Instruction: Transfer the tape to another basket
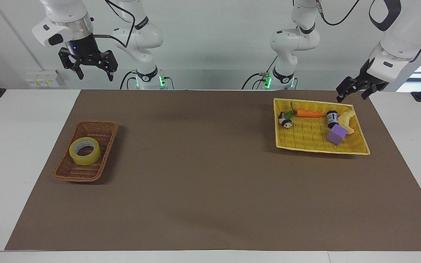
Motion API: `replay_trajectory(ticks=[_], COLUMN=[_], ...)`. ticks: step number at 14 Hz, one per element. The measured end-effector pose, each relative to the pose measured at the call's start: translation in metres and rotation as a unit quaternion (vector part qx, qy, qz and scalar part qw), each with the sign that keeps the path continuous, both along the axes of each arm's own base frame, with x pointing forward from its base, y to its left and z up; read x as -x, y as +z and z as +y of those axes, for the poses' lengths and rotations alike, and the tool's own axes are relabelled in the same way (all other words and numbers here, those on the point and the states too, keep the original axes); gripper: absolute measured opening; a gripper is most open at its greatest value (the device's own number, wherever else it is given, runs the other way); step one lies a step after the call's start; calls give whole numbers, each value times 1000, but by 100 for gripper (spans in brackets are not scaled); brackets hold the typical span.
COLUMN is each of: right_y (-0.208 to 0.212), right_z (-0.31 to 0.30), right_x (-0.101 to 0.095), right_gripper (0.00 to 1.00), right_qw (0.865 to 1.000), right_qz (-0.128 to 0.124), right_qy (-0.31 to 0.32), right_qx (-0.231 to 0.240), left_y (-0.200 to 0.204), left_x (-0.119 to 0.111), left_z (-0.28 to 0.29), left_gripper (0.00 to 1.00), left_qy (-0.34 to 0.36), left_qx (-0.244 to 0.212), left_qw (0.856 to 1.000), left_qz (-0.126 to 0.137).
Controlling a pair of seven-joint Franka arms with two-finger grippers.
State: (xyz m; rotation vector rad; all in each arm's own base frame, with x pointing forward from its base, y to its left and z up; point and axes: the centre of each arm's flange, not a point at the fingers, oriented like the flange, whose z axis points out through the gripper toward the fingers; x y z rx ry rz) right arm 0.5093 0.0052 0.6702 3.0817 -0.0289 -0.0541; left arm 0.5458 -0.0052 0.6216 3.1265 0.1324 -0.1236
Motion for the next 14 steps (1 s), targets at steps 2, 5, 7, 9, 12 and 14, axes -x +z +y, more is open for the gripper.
replay_trajectory(ticks=[2, 5, 7, 9, 12, 14], right_y=[0, -3, 2, 4, 8, 8], right_z=[-3, -7, -10, -10, -13, -13], right_x=[0, 7, 8, 9, 7, 6], right_gripper=[100, 100, 100, 100, 100, 100], right_qw=[1000, 999, 999, 999, 1000, 1000], right_qz=[2, 30, 28, 26, 15, 10], right_qy=[-4, 7, 15, 20, 21, 21], right_qx=[-9, -11, -11, -11, -1, -1], left_y=[0, 0, 0, 0, 0, 0], left_x=[0, 0, 0, 0, 0, 0], left_z=[0, 0, 0, 0, 0, 0], left_gripper=[100, 100, 100, 100, 100, 100], left_qy=[0, 0, 0, 0, 0, 0], left_qx=[0, 0, 0, 0, 0, 0], left_qw=[1000, 1000, 1000, 1000, 1000, 1000], left_qz=[0, 0, 0, 0, 0, 0])
